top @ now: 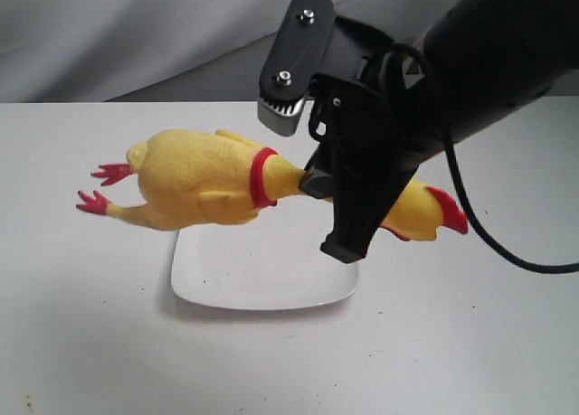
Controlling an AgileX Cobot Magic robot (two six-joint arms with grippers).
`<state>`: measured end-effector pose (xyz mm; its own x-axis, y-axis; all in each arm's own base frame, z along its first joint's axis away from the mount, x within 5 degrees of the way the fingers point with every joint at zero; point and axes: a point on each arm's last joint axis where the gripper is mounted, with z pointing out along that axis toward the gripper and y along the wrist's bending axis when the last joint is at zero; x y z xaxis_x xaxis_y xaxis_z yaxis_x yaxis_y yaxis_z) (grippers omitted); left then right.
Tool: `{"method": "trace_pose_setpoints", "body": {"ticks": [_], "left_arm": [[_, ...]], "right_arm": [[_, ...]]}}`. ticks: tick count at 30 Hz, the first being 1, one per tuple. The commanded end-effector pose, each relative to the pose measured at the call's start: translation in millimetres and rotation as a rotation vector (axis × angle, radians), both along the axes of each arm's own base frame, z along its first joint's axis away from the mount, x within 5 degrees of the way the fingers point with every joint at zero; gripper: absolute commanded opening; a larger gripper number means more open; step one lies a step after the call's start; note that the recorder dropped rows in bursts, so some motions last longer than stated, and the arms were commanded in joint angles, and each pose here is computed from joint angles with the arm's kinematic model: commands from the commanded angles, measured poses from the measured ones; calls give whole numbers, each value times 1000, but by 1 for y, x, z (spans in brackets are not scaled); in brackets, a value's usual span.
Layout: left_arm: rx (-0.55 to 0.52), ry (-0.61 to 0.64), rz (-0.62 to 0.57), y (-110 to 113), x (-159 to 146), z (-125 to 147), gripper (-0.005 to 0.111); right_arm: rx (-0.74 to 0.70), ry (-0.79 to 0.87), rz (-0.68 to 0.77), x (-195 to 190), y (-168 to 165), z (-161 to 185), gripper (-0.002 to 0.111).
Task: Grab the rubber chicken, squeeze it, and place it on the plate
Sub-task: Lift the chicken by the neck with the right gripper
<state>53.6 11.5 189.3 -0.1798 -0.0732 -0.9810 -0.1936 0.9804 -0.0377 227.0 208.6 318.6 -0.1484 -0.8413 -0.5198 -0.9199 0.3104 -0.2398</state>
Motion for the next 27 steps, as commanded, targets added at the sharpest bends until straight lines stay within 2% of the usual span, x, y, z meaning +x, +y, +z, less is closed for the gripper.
{"method": "trace_pose_setpoints", "body": {"ticks": [1, 6, 7, 8, 9, 10, 11, 13, 15, 17, 18, 19, 20, 23, 25, 27], "left_arm": [[-14, -2, 3, 0, 0, -1, 0], [8, -6, 1, 0, 0, -1, 0], [98, -27, -2, 1, 0, 3, 0], [140, -39, -2, 2, 1, 5, 0], [189, -103, -14, 1, 1, 11, 0], [194, -139, -21, 0, 2, 14, 0], [210, -237, -40, -3, 2, 23, 0], [225, -330, -59, -5, 1, 31, 0], [248, -368, -70, -7, 1, 35, 0], [267, -485, -95, -10, -2, 45, 0], [252, -612, -126, -14, -6, 55, 0], [199, -659, -144, -15, -7, 58, 0], [52, -731, -188, -17, -10, 63, 0], [-117, -742, -221, -18, -10, 63, 0], [-140, -737, -221, -17, -9, 62, 0], [-113, -727, -233, -19, -9, 62, 0]], "right_arm": [[83, -39, -18, 5, -4, 2, 0], [158, -31, 24, 3, 3, 6, 0], [176, -37, 33, 3, 4, 7, 0], [179, -38, 35, 3, 5, 7, 0], [180, -38, 36, 2, 5, 7, 0], [180, -38, 36, 2, 5, 7, 0], [180, -34, 37, 2, 5, 7, 0], [199, -19, 31, 1, 6, 8, 0], [194, -8, 35, 0, 6, 7, 0], [191, -3, 36, 0, 5, 7, 0], [198, 0, 22, 3, 3, 7, 0], [209, 4, 4, 5, 0, 7, 0], [242, 27, -45, 12, -8, 8, 0], [281, 76, -117, 22, -23, 9, 0], [294, 113, -120, 25, -30, 8, 0], [302, 135, -94, 26, -35, 8, 0]]}}
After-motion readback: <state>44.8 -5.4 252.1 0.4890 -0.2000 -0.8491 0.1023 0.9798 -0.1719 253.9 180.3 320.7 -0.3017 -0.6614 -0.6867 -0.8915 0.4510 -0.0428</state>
